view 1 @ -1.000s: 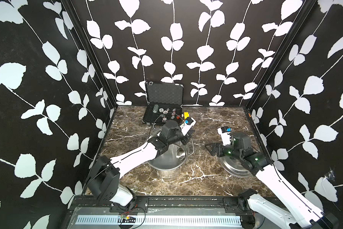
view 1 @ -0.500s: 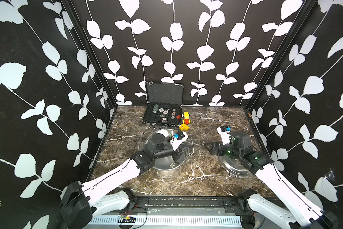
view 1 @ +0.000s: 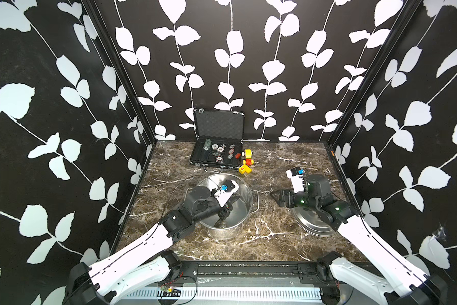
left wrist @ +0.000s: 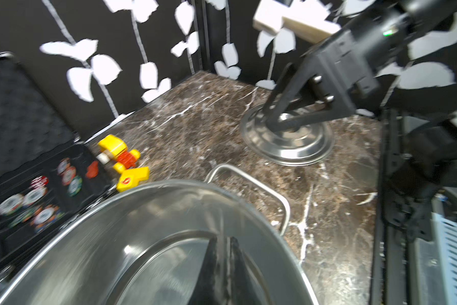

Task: Stir the soup with a spoon
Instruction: Stir the soup in the pan with a stick.

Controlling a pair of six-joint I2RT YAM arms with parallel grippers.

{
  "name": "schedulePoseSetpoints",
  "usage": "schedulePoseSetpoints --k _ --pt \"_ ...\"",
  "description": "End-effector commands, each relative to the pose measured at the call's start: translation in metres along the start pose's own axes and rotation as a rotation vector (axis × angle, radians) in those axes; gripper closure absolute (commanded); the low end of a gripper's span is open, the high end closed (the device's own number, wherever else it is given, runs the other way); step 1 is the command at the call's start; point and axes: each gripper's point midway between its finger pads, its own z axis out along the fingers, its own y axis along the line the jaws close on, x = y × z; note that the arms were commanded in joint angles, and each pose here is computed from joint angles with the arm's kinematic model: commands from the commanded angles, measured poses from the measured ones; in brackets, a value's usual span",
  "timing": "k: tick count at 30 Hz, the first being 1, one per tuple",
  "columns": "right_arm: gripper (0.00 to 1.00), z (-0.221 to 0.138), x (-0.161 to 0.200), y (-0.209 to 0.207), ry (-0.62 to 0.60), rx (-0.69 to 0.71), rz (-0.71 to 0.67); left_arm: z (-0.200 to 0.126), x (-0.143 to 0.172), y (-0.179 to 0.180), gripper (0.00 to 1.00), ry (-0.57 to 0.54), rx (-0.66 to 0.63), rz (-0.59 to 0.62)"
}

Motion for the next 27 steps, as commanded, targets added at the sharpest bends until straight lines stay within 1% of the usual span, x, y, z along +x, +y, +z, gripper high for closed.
schedulePoseSetpoints --k 1,6,12,19,23,24,25,26,27 --pt "0.16 -0.005 -0.019 0.011 -0.059 -0.022 -0.04 -0.01 0.019 0.031 1.0 0.081 -0.173 -0.018" --pt "0.16 -0.003 -0.018 0.012 -0.057 -0.029 -0.036 -0.026 0.016 0.072 1.0 0.055 -0.364 -0.06" --pt "0.16 -0.006 -0.016 0.012 -0.062 -0.025 -0.043 -0.039 0.008 0.108 1.0 -0.003 -0.506 -0.095" --pt "0.14 -0.008 -0.017 0.013 -0.069 -0.026 -0.049 -0.041 -0.001 0.136 1.0 -0.081 -0.6 -0.107" --pt "0.12 -0.008 -0.018 0.013 -0.067 -0.026 -0.052 -0.033 -0.018 0.144 1.0 -0.146 -0.593 -0.091" --pt "0.11 -0.008 -0.018 0.013 -0.065 -0.024 -0.052 -0.029 -0.021 0.146 1.0 -0.146 -0.593 -0.082" --pt "0.04 -0.008 -0.018 0.012 -0.063 -0.021 -0.05 -0.026 -0.025 0.149 1.0 -0.148 -0.595 -0.073" --pt "0.01 -0.008 -0.018 0.013 -0.064 -0.021 -0.049 -0.023 -0.029 0.15 1.0 -0.152 -0.589 -0.062" --pt "0.01 -0.008 -0.018 0.012 -0.062 -0.02 -0.047 -0.018 -0.033 0.15 1.0 -0.15 -0.575 -0.053"
